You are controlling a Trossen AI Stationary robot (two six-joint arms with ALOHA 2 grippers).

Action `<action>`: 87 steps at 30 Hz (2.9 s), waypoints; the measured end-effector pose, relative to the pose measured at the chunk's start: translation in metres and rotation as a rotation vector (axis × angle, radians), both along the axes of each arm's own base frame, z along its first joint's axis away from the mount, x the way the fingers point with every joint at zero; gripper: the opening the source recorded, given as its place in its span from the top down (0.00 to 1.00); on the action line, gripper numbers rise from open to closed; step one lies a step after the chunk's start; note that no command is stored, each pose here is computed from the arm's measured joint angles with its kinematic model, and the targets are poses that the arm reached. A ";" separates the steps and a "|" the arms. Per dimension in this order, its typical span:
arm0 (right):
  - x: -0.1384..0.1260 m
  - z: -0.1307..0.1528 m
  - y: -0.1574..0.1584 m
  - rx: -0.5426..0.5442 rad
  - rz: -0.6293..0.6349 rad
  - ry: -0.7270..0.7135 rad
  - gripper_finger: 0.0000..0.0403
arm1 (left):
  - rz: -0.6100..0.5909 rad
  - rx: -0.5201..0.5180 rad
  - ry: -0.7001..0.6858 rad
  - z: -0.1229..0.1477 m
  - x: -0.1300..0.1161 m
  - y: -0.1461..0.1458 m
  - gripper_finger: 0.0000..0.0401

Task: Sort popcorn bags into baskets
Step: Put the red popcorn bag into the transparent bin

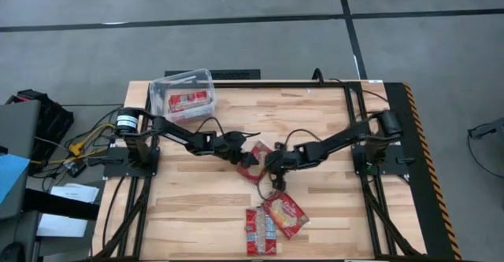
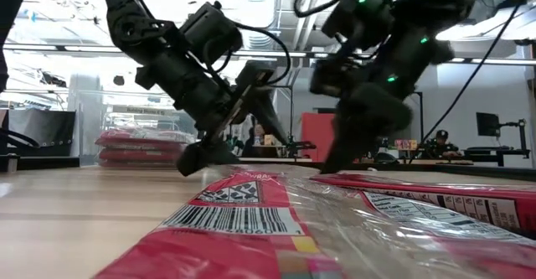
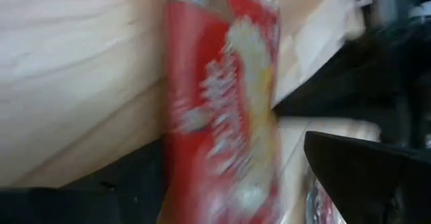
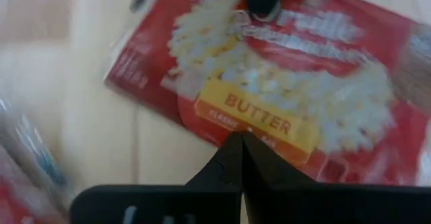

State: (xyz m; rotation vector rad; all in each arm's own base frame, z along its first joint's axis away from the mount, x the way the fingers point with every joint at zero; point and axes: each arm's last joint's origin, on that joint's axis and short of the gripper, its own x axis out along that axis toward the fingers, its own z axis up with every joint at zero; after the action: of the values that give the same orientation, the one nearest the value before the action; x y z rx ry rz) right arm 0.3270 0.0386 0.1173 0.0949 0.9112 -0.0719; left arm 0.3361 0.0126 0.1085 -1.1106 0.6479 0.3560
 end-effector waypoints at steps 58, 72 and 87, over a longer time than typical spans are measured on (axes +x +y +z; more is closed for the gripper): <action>-0.124 0.168 -0.046 -0.245 -0.181 -0.067 0.95 | -0.078 0.578 0.586 0.306 -0.184 0.198 1.00; -0.113 0.155 -0.044 -0.220 -0.176 0.007 0.91 | -0.405 0.525 0.668 0.252 -0.197 0.210 1.00; -0.108 0.154 -0.044 -0.216 -0.177 -0.012 0.92 | -0.617 0.563 0.615 0.202 -0.189 0.213 0.96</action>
State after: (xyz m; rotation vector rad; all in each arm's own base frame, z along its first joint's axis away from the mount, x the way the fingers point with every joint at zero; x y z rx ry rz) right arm 0.2195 -0.0052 0.2711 -0.0252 0.8765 -0.3334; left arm 0.1475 0.2259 0.3104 -0.2131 1.2942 0.3104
